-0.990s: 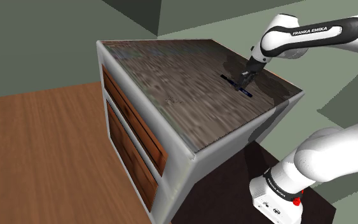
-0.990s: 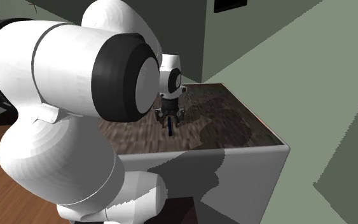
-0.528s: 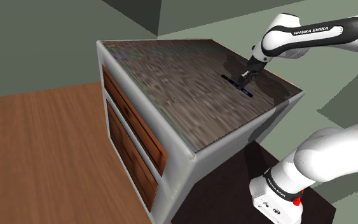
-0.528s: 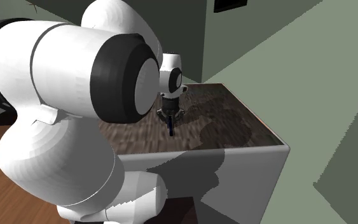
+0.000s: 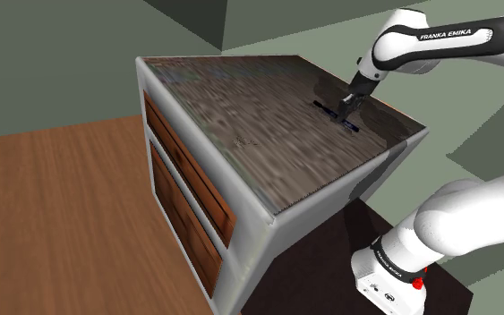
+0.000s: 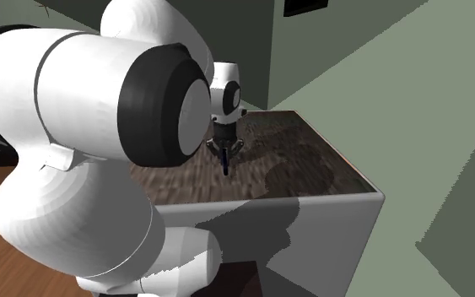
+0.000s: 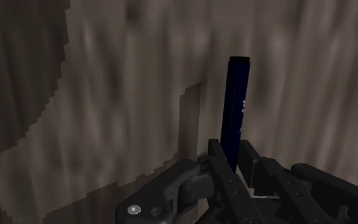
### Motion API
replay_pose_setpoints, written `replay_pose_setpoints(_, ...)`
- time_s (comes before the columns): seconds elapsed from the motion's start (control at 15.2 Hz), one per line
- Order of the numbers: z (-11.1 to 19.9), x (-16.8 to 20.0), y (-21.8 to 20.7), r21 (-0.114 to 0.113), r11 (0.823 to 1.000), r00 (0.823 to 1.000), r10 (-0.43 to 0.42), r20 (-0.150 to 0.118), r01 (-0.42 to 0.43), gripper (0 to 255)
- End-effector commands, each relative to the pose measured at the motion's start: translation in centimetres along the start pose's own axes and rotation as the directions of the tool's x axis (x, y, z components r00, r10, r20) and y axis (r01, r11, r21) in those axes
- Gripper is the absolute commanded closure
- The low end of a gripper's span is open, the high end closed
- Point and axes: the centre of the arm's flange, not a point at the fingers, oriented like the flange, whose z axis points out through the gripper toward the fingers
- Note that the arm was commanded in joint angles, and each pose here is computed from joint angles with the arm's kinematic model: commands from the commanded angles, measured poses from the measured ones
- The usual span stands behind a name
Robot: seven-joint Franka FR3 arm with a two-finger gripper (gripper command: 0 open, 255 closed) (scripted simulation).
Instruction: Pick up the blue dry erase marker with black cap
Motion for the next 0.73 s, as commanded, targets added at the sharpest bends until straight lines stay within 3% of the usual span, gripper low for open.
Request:
replay_pose_setpoints(0.0, -1.1, 0.1, 0.0, 0.0, 1.0, 1.0, 0.0, 0.001, 0.0, 255)
replay_pose_setpoints(0.66, -5.4, 0.3, -0.1, 0.0, 1.0, 1.0, 0.0, 0.001, 0.0, 255)
